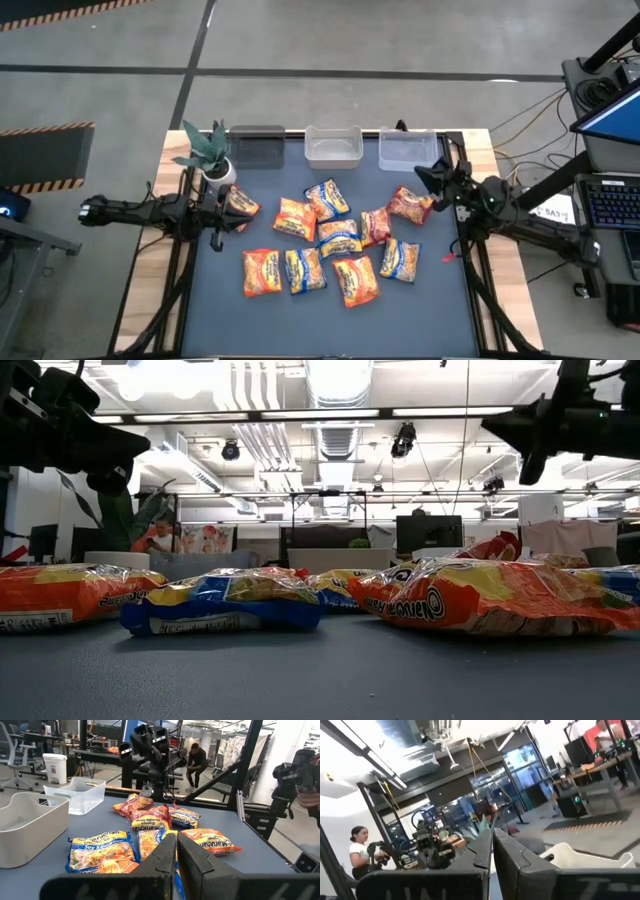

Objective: Sort Maruchan noodles
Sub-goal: Put the top blue noodle pack into the transparent white bin

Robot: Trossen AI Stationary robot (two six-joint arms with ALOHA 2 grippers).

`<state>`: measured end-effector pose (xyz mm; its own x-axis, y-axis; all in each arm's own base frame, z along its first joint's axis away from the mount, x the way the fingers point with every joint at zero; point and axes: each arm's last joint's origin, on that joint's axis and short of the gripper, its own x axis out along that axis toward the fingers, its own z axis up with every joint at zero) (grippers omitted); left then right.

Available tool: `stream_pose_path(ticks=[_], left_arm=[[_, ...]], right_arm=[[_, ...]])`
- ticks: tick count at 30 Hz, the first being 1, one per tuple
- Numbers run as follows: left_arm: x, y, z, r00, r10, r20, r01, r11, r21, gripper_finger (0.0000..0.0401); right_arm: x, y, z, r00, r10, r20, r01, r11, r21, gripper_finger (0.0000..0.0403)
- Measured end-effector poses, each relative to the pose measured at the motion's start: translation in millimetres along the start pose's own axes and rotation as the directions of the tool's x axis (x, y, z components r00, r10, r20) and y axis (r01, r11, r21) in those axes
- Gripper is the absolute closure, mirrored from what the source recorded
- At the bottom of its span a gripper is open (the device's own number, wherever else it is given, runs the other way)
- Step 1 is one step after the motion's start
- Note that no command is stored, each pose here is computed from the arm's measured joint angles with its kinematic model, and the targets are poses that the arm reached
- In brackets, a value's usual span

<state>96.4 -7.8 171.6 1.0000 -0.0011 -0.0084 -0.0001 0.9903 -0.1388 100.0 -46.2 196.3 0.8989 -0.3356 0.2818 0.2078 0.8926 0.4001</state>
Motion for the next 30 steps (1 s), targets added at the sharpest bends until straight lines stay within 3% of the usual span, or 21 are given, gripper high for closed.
stream_pose_path(ticks=[6, 16, 24, 30], left_arm=[[0.0, 0.0, 0.0, 1.000, 0.000, 0.000, 0.000, 1.000, 0.000, 0.0401], [0.0, 0.0, 0.0, 1.000, 0.000, 0.000, 0.000, 1.000, 0.000, 0.0401], [0.0, 0.0, 0.0, 1.000, 0.000, 0.000, 0.000, 1.000, 0.000, 0.0401], [0.0, 0.0, 0.0, 1.000, 0.000, 0.000, 0.000, 1.000, 0.000, 0.0401]], right_arm=[[9.1, -3.4, -14.9, 0.989, 0.021, -0.143, -0.018, 1.000, 0.026, 0.0394], [38.2, -0.7, -3.6, 0.988, -0.005, -0.156, -0.018, 0.990, -0.142, 0.0394], [52.7, -3.1, -6.3, 0.975, -0.033, -0.219, 0.001, 0.990, -0.143, 0.0394], [61.4, 0.9, 3.6, 0.983, -0.017, -0.185, -0.012, 0.988, -0.157, 0.0394]])
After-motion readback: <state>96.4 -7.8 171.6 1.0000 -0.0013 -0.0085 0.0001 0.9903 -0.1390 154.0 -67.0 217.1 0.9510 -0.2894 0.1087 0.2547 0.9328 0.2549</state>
